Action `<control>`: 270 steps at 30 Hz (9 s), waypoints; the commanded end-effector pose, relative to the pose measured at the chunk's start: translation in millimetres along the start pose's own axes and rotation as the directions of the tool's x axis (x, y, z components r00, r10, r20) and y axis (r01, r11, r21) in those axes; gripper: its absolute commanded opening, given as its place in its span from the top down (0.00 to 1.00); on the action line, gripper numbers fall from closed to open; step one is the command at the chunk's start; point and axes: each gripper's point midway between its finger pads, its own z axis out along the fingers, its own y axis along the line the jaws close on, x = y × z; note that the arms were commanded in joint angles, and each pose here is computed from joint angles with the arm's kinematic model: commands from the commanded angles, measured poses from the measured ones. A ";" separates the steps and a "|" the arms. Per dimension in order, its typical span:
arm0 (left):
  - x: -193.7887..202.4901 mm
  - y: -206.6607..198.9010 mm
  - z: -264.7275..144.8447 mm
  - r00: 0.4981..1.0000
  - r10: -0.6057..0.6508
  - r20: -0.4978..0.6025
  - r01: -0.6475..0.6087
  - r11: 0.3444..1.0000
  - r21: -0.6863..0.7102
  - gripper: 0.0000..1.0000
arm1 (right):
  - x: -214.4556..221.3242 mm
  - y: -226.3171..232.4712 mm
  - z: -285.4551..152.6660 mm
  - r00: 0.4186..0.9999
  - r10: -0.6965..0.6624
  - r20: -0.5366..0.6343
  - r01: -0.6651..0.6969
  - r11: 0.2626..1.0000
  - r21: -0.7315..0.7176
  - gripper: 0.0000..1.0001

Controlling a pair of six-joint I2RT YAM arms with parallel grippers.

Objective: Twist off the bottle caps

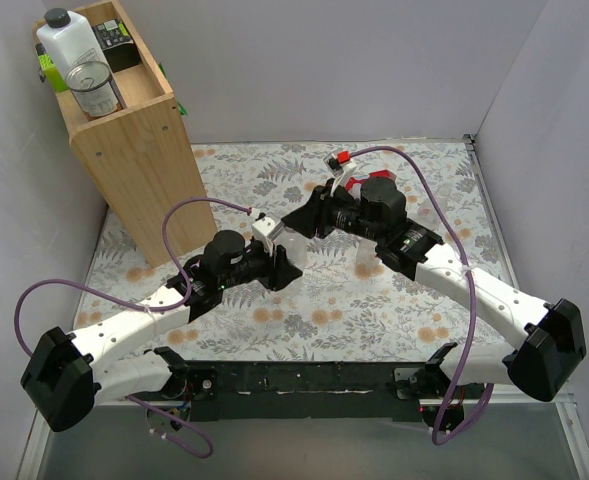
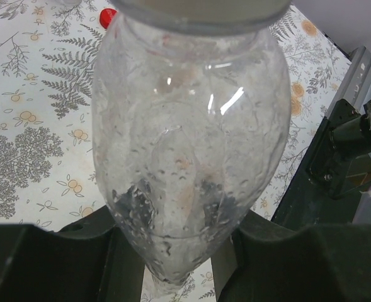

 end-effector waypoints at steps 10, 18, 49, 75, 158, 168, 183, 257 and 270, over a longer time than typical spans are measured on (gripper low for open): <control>-22.3 -113.2 -47.1 0.983 0.138 0.124 -0.185 0.779 0.599 0.93 | 10.4 61.9 -58.6 0.962 -0.269 -0.043 0.214 0.844 -0.492 0.82; -18.4 -116.9 -48.5 0.984 0.142 0.105 -0.176 0.758 0.628 0.93 | 13.9 82.3 -92.2 0.944 -0.329 -0.018 0.244 0.736 -0.631 0.78; -22.1 -10.1 1.2 0.998 0.056 0.030 -0.057 0.998 0.031 0.93 | -23.1 14.2 -47.2 0.994 -0.050 0.101 0.042 0.996 0.076 0.47; -12.2 -10.6 7.9 0.999 0.045 -0.016 -0.044 0.998 0.034 0.94 | -29.4 22.5 -32.8 0.993 -0.080 0.091 0.074 0.995 0.073 0.48; -85.3 59.8 -72.7 0.919 0.093 0.382 0.061 0.926 -0.372 0.95 | 51.4 -90.4 -25.6 0.975 -0.169 -0.145 0.218 0.857 0.467 0.85; -81.0 51.2 -61.5 0.931 0.064 0.359 0.055 0.948 -0.313 0.95 | 103.2 -164.7 21.8 0.963 -0.068 -0.261 0.218 0.766 0.604 0.83; -75.9 47.7 -52.8 0.943 0.051 0.330 0.047 0.958 -0.282 0.94 | 135.2 -239.7 49.7 0.937 -0.013 -0.350 0.278 0.637 0.719 0.80; -29.5 -16.3 -4.9 0.994 0.063 0.091 -0.072 0.992 0.099 0.94 | -4.7 10.7 -10.9 0.982 -0.105 -0.155 0.093 0.992 -0.084 0.39; -30.4 -12.8 -5.7 0.994 0.052 0.098 -0.060 0.995 0.074 0.63 | 4.4 -4.3 -12.9 0.974 -0.131 -0.186 0.132 0.991 -0.008 0.99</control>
